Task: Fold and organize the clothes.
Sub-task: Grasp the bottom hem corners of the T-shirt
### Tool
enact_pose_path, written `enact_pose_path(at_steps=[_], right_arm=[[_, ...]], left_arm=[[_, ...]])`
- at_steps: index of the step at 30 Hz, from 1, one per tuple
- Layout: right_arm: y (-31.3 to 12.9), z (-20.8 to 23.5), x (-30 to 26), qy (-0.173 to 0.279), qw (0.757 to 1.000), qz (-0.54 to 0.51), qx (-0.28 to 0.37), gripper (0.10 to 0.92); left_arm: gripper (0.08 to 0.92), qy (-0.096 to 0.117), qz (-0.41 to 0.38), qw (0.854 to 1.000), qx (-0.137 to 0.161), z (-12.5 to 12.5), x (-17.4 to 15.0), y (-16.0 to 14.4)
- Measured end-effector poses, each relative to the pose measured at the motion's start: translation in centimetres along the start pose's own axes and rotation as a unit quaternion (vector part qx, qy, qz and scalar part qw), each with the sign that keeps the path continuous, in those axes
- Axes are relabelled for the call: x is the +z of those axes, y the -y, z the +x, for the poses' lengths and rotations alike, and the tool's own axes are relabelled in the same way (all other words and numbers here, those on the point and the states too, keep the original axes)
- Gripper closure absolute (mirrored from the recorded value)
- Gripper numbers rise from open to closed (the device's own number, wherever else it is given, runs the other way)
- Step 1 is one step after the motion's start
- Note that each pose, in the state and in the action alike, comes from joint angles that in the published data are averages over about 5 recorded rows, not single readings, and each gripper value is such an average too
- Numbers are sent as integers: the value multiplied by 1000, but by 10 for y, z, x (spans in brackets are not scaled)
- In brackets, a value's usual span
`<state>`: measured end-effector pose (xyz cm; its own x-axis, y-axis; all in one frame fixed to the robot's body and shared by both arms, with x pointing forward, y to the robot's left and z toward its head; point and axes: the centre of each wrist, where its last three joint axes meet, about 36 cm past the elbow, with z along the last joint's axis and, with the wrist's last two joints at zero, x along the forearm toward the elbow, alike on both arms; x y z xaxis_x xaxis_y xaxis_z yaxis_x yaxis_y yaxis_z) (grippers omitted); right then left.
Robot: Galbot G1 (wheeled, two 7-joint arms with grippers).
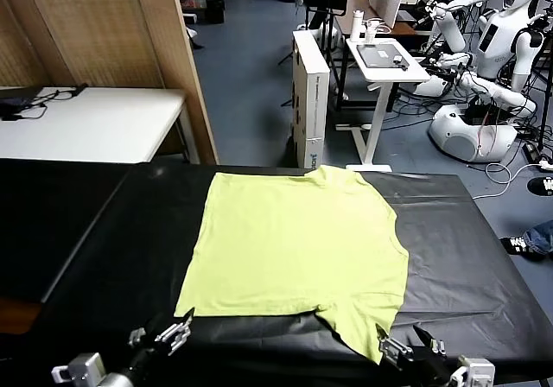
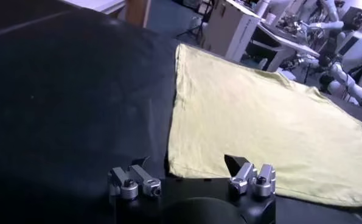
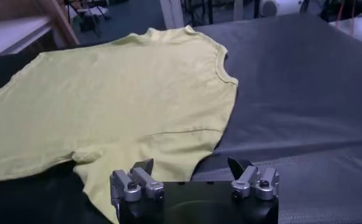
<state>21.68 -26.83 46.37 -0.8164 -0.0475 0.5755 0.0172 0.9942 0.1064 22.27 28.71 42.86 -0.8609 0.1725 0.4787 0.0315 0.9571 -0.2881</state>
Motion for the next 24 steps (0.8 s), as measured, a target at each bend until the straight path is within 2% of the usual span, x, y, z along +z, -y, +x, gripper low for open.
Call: enact_pose_path(at_steps=[11, 24], right_arm=[[-5, -8, 8, -4, 1000, 7, -2, 115], [-6, -7, 13, -13, 1000, 9, -3, 126]], left_arm=[[95, -10, 8, 1000, -14, -5, 13, -6], [219, -11, 14, 1000, -18, -4, 17, -8]])
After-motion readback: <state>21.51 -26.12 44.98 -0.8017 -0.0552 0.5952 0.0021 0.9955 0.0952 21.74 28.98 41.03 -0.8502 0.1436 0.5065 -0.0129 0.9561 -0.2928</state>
